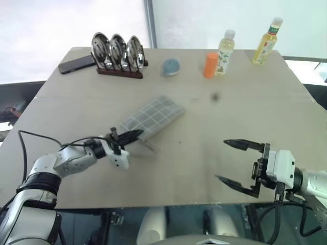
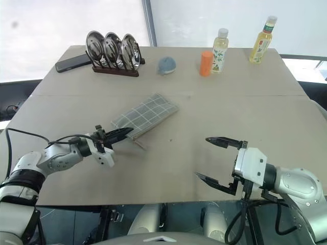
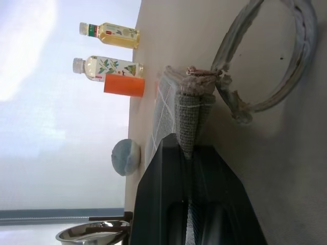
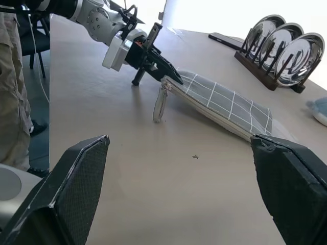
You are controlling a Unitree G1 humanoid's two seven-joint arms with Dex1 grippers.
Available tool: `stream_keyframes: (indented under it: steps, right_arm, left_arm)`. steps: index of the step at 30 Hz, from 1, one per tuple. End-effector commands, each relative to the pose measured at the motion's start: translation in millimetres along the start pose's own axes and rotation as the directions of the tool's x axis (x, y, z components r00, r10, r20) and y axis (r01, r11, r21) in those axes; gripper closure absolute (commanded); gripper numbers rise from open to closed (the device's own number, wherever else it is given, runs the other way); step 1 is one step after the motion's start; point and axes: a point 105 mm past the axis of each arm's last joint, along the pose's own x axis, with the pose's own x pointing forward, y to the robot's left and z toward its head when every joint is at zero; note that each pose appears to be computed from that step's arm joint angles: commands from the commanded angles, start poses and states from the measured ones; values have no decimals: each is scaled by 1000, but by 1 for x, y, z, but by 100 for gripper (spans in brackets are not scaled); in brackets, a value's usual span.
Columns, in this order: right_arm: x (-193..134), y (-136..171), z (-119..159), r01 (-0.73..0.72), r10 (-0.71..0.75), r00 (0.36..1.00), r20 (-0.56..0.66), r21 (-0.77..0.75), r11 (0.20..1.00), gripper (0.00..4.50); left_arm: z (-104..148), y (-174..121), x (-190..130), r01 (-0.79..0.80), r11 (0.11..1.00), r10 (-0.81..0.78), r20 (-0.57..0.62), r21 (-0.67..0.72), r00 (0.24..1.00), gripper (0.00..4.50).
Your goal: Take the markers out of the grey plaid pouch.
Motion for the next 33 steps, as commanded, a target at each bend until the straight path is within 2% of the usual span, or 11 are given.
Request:
stream_keyframes:
  steps: [1,16,23,33]
  right_arm:
    - [3,0,9,-2,3,999,33,-18,1000,0]
    - [4,0,16,-19,19,999,51,-1,1000,0]
    - [0,7,25,-53,52,997,48,26,998,0]
    - [-2,21,41,-58,52,995,89,61,996,0]
  left_arm:
    - [-4,-11,-5,42,999,-43,-24,-23,999,445]
    - [7,-8,-6,38,999,-37,10,-32,999,445]
    - [24,-13,-22,49,998,-49,20,-44,999,445]
    - [44,-11,-48,85,996,-85,18,15,996,445]
